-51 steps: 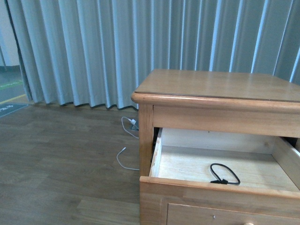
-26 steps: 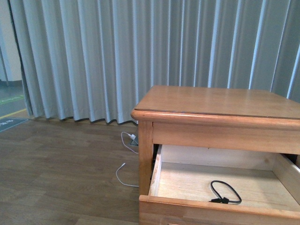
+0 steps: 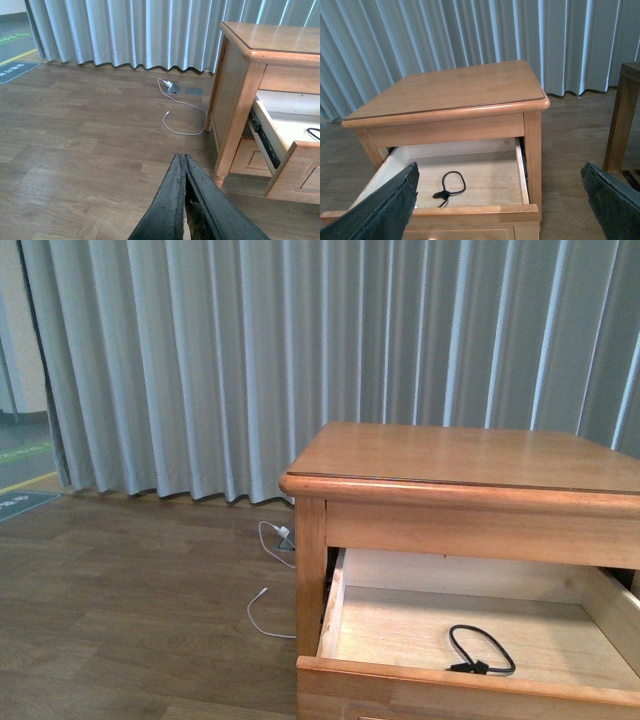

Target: Put charger into drawer

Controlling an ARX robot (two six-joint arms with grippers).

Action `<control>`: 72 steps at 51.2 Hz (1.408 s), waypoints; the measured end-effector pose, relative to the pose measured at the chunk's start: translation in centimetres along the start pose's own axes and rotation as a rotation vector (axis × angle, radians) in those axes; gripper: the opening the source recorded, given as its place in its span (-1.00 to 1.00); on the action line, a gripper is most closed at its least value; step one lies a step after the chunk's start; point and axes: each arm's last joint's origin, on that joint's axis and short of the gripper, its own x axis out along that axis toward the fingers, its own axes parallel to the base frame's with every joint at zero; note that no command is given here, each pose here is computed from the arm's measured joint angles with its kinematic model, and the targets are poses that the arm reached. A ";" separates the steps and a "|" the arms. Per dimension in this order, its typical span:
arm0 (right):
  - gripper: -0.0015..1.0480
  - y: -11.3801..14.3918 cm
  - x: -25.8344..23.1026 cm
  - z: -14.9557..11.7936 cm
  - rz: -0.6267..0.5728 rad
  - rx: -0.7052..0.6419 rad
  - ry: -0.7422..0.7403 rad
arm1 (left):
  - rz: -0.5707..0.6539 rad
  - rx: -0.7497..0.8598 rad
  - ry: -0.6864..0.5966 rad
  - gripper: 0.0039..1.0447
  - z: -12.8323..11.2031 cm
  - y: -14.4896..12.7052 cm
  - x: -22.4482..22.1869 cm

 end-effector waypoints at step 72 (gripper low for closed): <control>0.85 6.2 7.9 -5.3 0.133 -0.158 0.912 | 0.000 0.002 -0.012 0.89 -1.0 0.0 -0.1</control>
